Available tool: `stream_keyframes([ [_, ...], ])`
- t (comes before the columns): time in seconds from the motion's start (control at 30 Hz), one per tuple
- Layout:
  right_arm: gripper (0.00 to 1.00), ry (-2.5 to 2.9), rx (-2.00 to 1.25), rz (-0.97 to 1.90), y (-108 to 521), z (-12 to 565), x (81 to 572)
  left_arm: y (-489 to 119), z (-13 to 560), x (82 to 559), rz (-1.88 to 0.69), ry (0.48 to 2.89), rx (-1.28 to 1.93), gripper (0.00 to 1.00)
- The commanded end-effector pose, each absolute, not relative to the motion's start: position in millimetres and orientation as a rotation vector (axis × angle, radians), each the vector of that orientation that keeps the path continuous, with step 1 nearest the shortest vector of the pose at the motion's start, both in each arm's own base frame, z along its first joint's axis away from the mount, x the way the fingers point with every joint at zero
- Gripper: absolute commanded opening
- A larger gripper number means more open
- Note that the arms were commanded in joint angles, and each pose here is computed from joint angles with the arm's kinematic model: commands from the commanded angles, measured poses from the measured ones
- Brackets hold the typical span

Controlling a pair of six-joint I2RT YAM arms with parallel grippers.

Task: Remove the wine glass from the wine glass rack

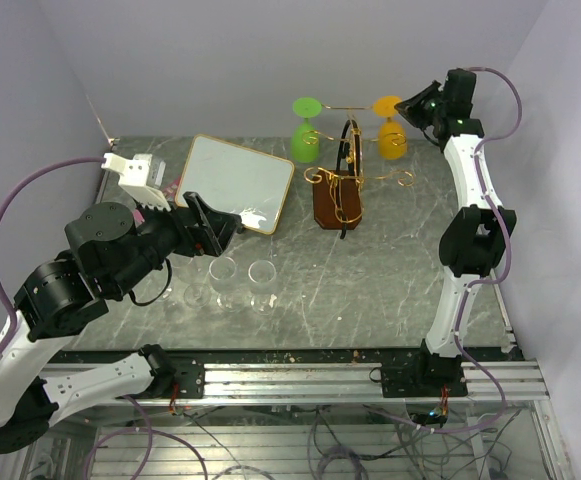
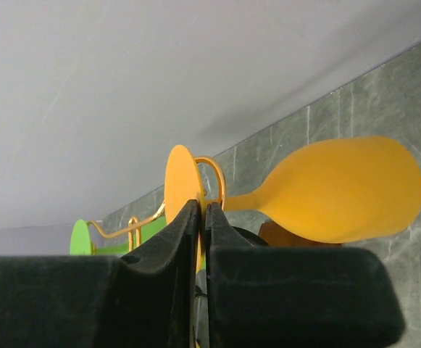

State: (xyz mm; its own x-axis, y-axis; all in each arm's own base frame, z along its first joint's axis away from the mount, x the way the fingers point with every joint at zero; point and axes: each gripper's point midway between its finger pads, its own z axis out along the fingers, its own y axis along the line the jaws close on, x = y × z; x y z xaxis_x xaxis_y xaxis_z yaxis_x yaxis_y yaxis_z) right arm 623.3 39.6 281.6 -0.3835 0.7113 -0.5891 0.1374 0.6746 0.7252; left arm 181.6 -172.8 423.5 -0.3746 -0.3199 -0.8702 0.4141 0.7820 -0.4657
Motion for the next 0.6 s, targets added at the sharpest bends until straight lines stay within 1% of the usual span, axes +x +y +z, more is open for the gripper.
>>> stream_keyframes([
  [0.0,0.03,1.842,0.672,0.736,38.2,304.4,623.3,-174.0,430.6,179.5,-0.806,1.772,0.072,0.99],
  [0.2,0.00,1.810,0.711,0.811,44.0,309.2,626.2,-172.4,430.8,178.5,-0.808,1.770,0.068,0.99],
  [0.33,0.00,1.788,0.747,0.854,46.2,312.1,629.0,-170.8,430.5,178.0,-0.805,1.771,0.064,0.99],
  [0.57,0.00,1.752,0.807,0.832,37.9,315.3,629.9,-169.2,430.7,178.1,-0.798,1.771,0.062,0.99],
])
